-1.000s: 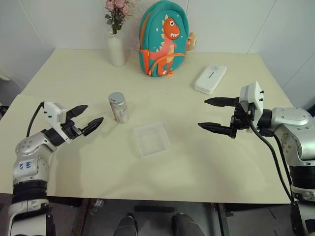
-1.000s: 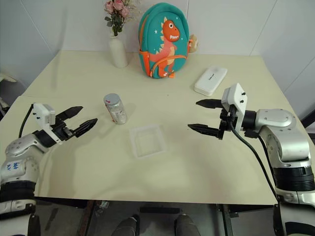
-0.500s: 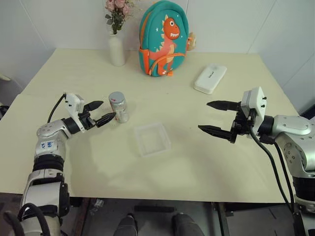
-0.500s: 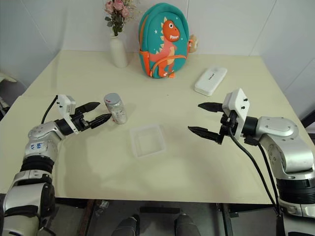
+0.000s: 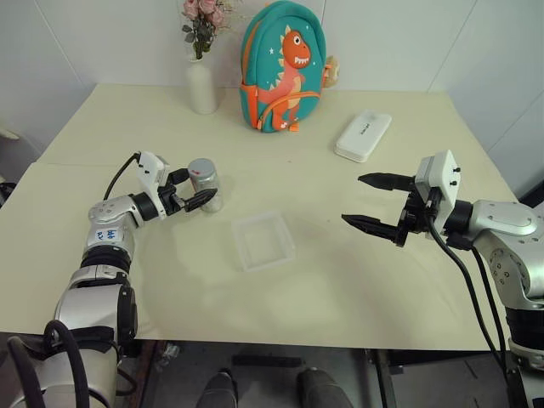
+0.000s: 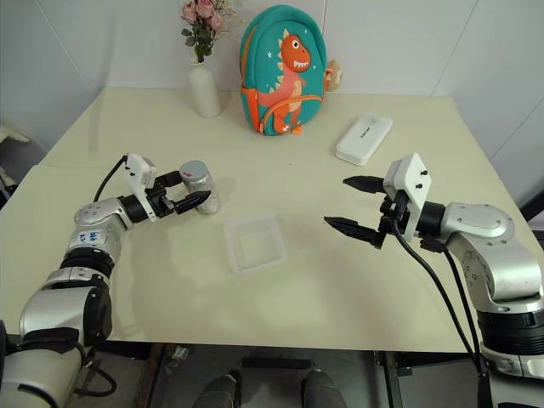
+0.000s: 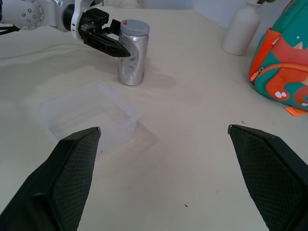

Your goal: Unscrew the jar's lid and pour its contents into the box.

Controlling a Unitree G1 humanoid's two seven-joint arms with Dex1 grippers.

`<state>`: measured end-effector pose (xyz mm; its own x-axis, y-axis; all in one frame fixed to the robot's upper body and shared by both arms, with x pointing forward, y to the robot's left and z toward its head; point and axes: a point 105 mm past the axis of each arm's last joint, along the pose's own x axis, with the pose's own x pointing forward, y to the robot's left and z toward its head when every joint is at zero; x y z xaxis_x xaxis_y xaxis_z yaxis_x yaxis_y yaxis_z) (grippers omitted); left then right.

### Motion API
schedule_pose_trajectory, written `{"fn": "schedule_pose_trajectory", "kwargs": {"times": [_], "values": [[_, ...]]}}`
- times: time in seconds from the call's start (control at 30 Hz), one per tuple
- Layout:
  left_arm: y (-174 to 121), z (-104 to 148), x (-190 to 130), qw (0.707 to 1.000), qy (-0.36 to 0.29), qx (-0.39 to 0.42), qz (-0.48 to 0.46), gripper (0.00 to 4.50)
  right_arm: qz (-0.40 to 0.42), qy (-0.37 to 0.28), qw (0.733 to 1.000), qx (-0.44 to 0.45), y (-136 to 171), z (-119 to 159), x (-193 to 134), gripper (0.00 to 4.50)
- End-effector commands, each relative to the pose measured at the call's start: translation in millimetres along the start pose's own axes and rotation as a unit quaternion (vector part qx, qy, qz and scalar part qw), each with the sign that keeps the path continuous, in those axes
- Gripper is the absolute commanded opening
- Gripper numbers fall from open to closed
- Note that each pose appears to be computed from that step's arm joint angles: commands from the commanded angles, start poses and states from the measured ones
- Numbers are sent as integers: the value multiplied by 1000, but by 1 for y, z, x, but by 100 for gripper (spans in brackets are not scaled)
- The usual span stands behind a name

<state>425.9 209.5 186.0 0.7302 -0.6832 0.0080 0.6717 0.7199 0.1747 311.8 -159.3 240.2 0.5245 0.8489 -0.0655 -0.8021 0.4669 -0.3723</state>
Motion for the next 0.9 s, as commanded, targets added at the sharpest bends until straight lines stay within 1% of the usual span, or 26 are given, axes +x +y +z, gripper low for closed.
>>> {"fn": "schedule_pose_trajectory", "kwargs": {"times": [0.03,0.13,0.27,0.3,0.33,0.37,0.47,0.57,0.7,0.8,0.9], "values": [[-4,8,9,1000,4,27,-14,450,-7,-15,1000,-25,-1,12,-2,447],[-5,6,9,999,8,29,-19,393,-11,-19,999,-25,-2,15,-2,450],[-5,4,9,999,15,32,-18,265,-6,-19,1000,-24,0,15,-3,450],[-5,4,9,999,16,33,-18,243,-6,-19,1000,-23,0,15,-4,450],[-4,4,8,999,15,33,-15,209,-7,-22,999,-23,-1,16,-3,450],[-3,5,7,999,14,33,-12,199,-7,-24,999,-22,-1,17,-3,450],[7,21,2,999,-16,35,8,199,-7,-40,999,-17,-2,22,-2,450],[10,32,0,999,-34,40,8,199,1,-53,999,-8,-1,25,-2,450],[6,50,-4,997,-60,51,-28,199,26,-83,996,12,6,32,-4,450],[0,58,-6,994,-68,55,-58,199,47,-96,994,24,12,36,-5,450],[-12,69,-11,988,-70,75,-114,199,66,-126,989,40,17,43,-2,450]]}}
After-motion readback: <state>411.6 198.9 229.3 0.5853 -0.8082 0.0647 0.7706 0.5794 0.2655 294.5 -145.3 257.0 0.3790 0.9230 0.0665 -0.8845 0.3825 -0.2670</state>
